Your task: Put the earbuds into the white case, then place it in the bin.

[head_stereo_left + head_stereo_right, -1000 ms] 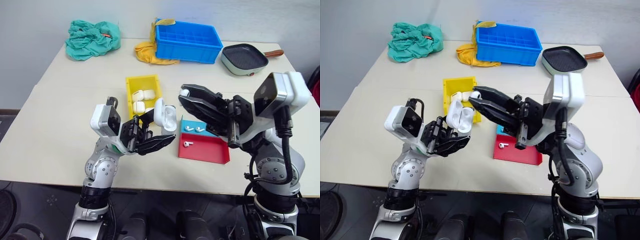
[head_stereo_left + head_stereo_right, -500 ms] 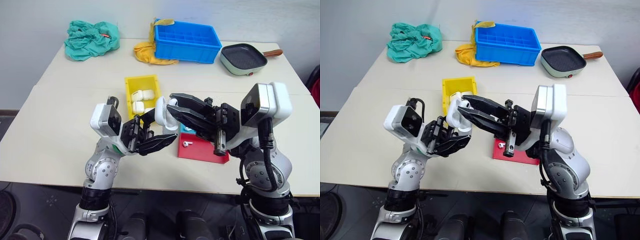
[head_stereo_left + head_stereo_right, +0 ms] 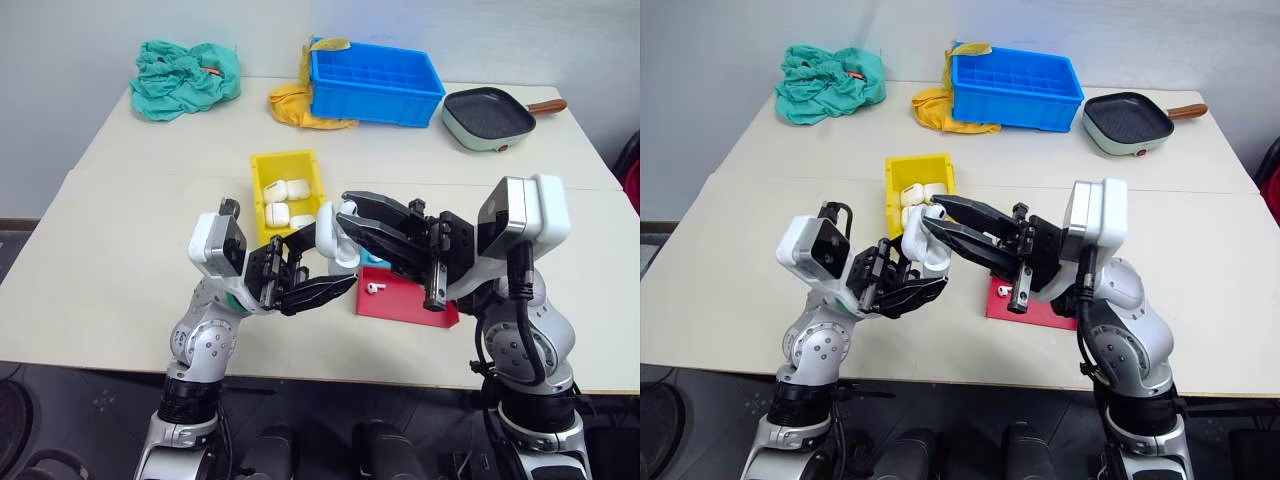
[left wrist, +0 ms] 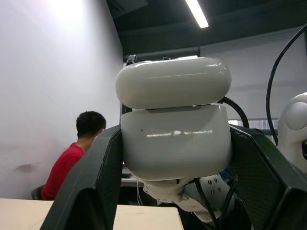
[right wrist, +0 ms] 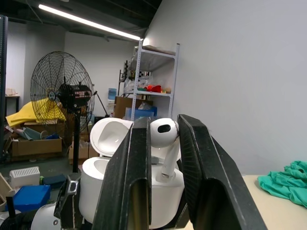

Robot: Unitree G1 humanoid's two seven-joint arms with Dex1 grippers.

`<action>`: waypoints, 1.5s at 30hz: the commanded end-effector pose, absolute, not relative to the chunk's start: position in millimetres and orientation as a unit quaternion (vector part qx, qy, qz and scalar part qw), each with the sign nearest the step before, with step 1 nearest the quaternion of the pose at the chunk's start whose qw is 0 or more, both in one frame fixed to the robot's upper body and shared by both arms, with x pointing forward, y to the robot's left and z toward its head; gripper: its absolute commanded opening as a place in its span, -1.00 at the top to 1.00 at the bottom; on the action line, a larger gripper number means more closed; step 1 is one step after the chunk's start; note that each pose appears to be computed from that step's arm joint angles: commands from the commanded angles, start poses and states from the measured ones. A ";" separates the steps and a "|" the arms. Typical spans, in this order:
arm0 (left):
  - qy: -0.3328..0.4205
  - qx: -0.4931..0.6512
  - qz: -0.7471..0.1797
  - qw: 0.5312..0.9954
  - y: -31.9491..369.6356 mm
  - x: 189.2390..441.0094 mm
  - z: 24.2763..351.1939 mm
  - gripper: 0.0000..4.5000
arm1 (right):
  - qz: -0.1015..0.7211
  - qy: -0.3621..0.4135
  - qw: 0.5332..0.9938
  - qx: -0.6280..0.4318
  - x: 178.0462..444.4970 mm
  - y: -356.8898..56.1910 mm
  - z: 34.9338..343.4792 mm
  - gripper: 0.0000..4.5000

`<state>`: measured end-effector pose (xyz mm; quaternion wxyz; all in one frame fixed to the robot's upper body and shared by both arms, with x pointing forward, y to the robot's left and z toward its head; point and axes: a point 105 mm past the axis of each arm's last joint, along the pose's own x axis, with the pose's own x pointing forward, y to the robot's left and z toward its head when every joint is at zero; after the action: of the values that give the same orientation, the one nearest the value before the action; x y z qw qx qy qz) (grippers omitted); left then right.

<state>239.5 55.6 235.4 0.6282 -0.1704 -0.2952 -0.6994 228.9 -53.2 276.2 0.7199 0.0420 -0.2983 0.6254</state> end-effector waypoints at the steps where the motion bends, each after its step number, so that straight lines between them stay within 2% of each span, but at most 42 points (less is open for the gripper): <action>1: -0.338 -0.158 -0.703 0.606 53.2 228.8 252.9 -0.25 | 0.661 -0.244 0.708 0.044 224.8 -44.1 257.6 0.82; 2: -0.339 -0.157 -0.702 0.606 53.2 228.9 253.3 -0.25 | 0.659 -0.247 0.709 0.044 225.0 -44.6 258.2 0.82; 9: -0.345 -0.154 -0.699 0.607 53.6 230.0 255.0 -0.25 | 0.657 -0.251 0.710 0.027 223.5 -52.0 259.1 -0.22; 13: -0.335 -0.150 -0.688 0.626 60.5 235.1 246.3 -0.25 | 0.624 -0.245 0.742 0.013 224.3 -83.6 270.0 -0.84; 14: -0.327 -0.143 -0.686 0.634 64.0 237.0 239.6 -0.25 | 0.605 -0.232 0.762 0.007 226.5 -99.4 269.9 -0.97; 17: -0.303 -0.123 -0.676 0.661 77.7 240.6 219.0 -0.25 | 0.521 -0.144 0.839 -0.057 228.4 -168.7 246.4 -0.99; 19: -0.298 -0.118 -0.672 0.668 81.8 240.6 212.5 -0.25 | 0.480 -0.095 0.868 -0.078 224.8 -201.6 229.9 -0.99; 22: -0.288 -0.113 -0.669 0.676 85.2 240.4 202.3 -0.25 | 0.413 -0.026 0.902 -0.127 215.8 -256.3 195.7 -0.99; 25: -0.282 -0.113 -0.664 0.683 87.1 239.7 194.1 -0.25 | 0.308 0.067 0.933 -0.172 207.2 -321.1 153.8 -0.99; 27: -0.281 -0.112 -0.662 0.685 87.2 239.3 192.6 -0.25 | 0.280 0.096 0.937 -0.186 206.3 -337.2 143.4 -0.99; 30: -0.281 -0.112 -0.657 0.690 87.4 238.2 191.2 -0.25 | 0.310 0.076 0.926 -0.199 216.3 -326.9 150.2 -0.99; 33: -0.281 -0.111 -0.653 0.694 87.2 237.2 189.2 -0.25 | 0.353 0.072 0.912 -0.196 241.2 -297.7 168.8 -0.99; 36: -0.276 -0.112 -0.648 0.701 87.1 237.3 184.5 -0.25 | 0.441 0.082 0.863 -0.230 261.7 -254.8 188.3 -0.99; 39: -0.272 -0.113 -0.645 0.706 87.6 237.9 181.1 -0.25 | 0.483 0.090 0.831 -0.261 279.9 -224.8 197.7 -0.73; 42: -0.270 -0.114 -0.638 0.712 90.5 239.8 180.4 -0.25 | 0.511 0.095 0.800 -0.300 303.5 -192.3 200.4 -0.22; 43: -0.269 -0.114 -0.635 0.715 92.4 240.7 180.3 -0.25 | 0.513 0.096 0.794 -0.312 312.4 -183.2 200.1 -0.13; 45: -0.267 -0.112 -0.630 0.720 95.3 242.1 179.7 -0.25 | 0.519 0.098 0.782 -0.332 325.0 -170.7 199.9 -0.13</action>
<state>243.4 91.5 175.6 0.7184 -0.1205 -0.2571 -0.6350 320.2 -170.3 201.7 0.7865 -0.3129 0.0865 0.5253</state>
